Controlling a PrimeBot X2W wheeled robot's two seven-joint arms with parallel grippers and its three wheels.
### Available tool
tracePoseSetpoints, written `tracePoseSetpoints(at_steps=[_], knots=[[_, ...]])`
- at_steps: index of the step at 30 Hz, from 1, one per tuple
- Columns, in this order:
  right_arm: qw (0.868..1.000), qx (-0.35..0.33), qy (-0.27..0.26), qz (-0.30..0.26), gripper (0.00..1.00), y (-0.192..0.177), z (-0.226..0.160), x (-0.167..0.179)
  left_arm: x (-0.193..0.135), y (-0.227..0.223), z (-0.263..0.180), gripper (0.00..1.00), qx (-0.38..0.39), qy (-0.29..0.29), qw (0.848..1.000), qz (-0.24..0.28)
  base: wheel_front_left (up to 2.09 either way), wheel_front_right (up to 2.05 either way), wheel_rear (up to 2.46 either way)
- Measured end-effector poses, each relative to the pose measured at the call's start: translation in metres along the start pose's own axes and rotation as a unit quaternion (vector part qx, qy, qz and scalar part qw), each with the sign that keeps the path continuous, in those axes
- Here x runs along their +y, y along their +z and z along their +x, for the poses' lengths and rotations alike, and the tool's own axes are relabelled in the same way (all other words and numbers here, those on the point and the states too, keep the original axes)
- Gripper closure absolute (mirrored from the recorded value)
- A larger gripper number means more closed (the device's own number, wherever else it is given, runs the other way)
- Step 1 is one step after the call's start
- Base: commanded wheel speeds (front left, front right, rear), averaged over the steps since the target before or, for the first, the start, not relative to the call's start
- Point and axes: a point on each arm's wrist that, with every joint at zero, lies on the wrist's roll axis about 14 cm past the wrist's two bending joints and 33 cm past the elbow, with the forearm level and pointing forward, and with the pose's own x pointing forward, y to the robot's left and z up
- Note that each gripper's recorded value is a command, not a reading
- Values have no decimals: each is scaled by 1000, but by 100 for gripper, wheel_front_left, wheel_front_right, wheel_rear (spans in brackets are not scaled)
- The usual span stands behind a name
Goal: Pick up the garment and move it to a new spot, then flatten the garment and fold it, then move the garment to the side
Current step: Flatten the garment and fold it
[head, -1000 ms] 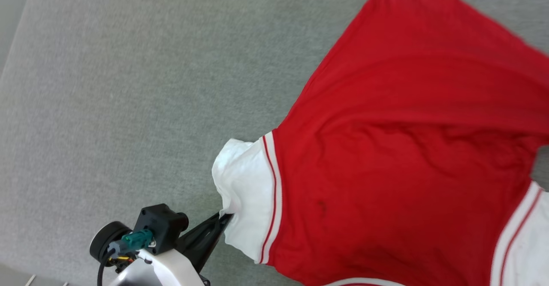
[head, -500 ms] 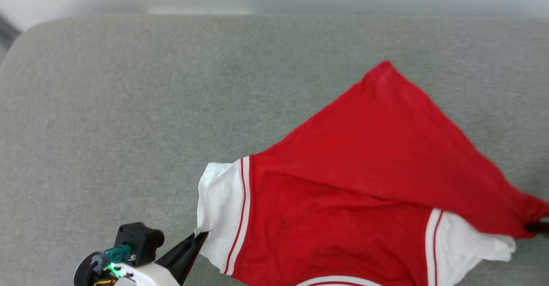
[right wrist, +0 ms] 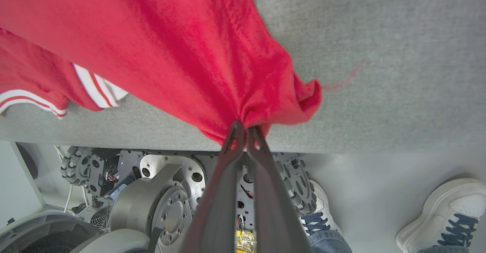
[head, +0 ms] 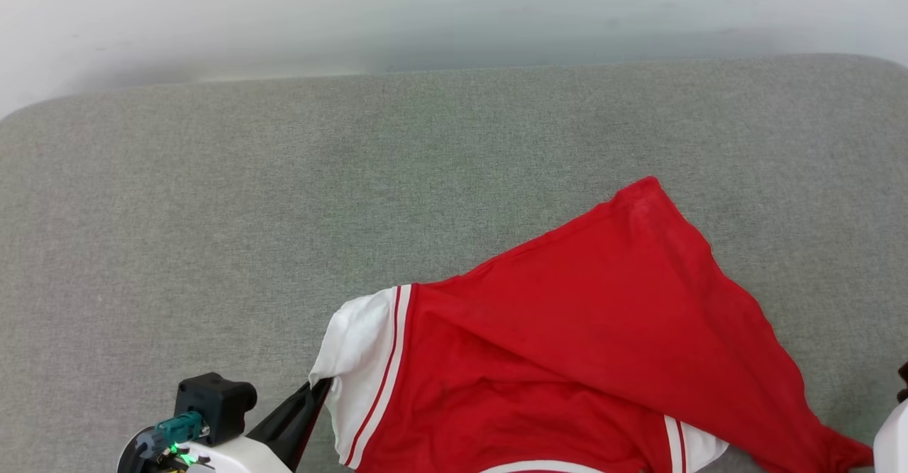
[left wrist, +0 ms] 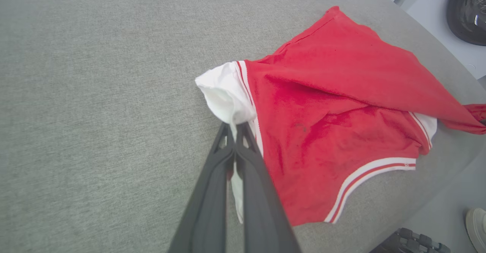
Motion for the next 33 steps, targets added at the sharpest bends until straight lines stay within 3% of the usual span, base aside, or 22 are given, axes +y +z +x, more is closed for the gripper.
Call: tracePoseSetpoints(at_steps=[4,5,6,12,17,21,33], knots=[[1000,6,-4,-12,100,-5,3,0,-2,-2,0,100,1,-2,1000,-2,0,0,0],[1000,0,-5,-16,25,-3,3,0,-2,-2,1,100,1,-2,1000,-2,0,0,0],[1000,-8,-7,-20,0,1,2,-1,-1,-1,1,100,0,-2,1000,-1,0,0,0],[996,-61,6,-63,0,47,-9,13,2,2,3,100,-2,0,1000,5,0,0,0],[982,-136,46,-125,0,119,-22,57,2,9,7,100,-8,-2,1000,15,0,0,0],[973,-153,60,-163,0,158,-15,86,4,11,9,100,-9,-1,1000,20,0,0,0],[971,-88,42,-218,0,208,63,125,14,6,13,100,3,21,1000,16,0,0,0]])
